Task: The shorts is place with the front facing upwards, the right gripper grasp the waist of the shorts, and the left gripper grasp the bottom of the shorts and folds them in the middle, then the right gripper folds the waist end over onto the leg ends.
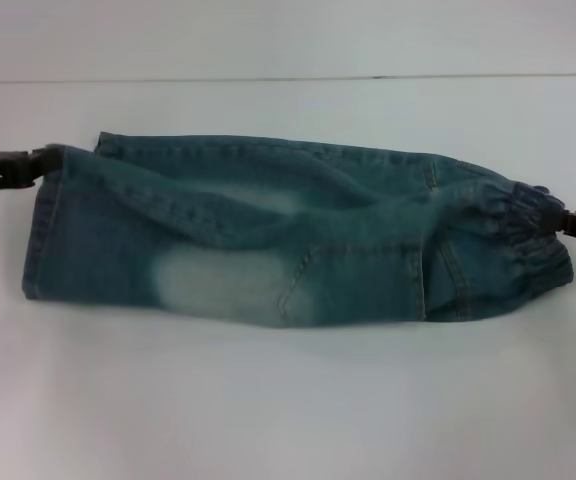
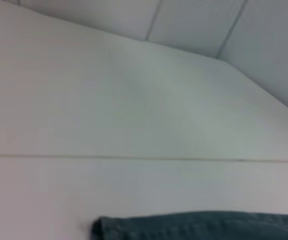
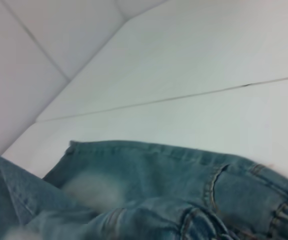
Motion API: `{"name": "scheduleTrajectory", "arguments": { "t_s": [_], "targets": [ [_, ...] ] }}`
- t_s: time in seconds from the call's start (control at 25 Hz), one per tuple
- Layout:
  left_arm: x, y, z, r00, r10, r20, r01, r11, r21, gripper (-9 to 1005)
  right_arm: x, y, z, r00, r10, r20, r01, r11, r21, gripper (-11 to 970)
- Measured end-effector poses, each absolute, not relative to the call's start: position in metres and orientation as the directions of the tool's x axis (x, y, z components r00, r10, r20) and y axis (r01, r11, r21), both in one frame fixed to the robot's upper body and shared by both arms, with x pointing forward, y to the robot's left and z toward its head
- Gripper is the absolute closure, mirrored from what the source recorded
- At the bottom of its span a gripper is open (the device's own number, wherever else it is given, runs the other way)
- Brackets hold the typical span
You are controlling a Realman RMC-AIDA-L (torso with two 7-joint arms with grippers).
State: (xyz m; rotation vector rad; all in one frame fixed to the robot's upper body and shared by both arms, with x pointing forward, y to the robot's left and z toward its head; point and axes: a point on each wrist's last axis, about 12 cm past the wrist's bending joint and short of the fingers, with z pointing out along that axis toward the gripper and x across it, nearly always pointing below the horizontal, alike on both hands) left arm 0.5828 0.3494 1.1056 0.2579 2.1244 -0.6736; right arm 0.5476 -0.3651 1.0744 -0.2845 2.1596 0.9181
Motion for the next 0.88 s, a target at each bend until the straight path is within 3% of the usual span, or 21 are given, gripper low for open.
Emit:
{"name": "scheduleTrajectory", "arguments": {
  "t_s": [0.88],
  "targets": [
    [0.624,0.324,1.100,-0.462,-0.057,-0.885,0.334,0.913,-0.233,901,0.581,-0.342,1.066,-0.581,0.063,-0.812,-0.437,0.817,0.376,943]
  ]
}}
